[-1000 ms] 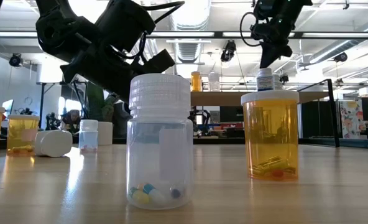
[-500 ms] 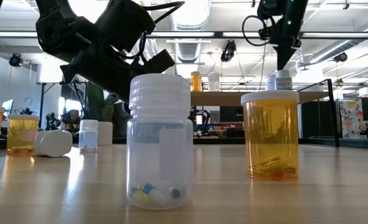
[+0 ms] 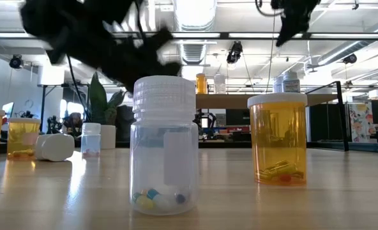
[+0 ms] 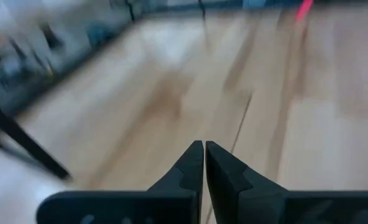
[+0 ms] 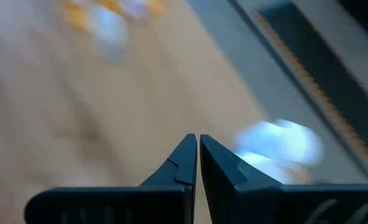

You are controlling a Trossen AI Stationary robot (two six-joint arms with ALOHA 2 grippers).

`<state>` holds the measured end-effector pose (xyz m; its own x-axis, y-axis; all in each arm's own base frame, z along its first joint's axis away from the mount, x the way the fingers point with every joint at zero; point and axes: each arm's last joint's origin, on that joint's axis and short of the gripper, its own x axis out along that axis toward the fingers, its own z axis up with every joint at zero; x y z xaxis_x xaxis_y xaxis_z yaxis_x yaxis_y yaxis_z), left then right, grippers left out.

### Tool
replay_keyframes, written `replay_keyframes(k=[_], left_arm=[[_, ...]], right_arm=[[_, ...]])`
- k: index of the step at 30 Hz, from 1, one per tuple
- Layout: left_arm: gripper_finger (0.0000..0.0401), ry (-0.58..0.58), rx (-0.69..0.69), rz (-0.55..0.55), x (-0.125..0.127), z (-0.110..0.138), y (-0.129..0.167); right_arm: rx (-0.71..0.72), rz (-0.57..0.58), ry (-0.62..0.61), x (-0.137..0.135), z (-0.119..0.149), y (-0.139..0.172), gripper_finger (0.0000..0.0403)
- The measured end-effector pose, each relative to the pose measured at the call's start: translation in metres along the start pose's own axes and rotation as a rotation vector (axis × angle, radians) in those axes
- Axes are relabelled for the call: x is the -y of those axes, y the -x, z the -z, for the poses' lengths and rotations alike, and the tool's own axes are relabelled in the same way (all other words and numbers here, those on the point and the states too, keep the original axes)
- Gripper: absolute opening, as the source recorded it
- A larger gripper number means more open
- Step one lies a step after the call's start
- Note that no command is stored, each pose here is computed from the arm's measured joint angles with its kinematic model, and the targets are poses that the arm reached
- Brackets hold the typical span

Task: Pick and place medicine bottles onto shelf by color
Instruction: Put the white pill bottle on the shelf aligned with other white pill bottles

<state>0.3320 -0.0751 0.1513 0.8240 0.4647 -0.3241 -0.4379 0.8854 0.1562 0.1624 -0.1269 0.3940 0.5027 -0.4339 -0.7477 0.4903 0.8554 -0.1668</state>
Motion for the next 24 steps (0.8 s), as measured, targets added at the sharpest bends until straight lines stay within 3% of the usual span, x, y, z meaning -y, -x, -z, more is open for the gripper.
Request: replay_keyframes(k=[6, 10, 13, 19, 24], left_arm=[[0.0002, -0.063, 0.053, 0.015, 0.001, -0.048, 0.063], [0.0001, 0.111, -0.133, 0.063, -0.023, -0.068, 0.102], [0.0001, 0.277, -0.383, 0.056, -0.044, -0.060, 0.116], [0.0001, 0.368, -0.786, -0.105, -0.063, -0.028, 0.125], [0.0001, 0.364, -0.953, -0.186, -0.057, -0.009, 0.113]], right_arm=[[0.156, -0.234, -0.018, -0.047, 0.026, 0.001, 0.0012], [0.190, -0.343, -0.023, -0.078, 0.053, -0.018, 0.0012], [0.201, -0.425, -0.007, -0.102, 0.074, -0.036, 0.0012], [0.202, -0.527, 0.048, -0.137, 0.103, -0.058, 0.0012], [0.193, -0.514, 0.085, -0.149, 0.114, -0.059, 0.0012]])
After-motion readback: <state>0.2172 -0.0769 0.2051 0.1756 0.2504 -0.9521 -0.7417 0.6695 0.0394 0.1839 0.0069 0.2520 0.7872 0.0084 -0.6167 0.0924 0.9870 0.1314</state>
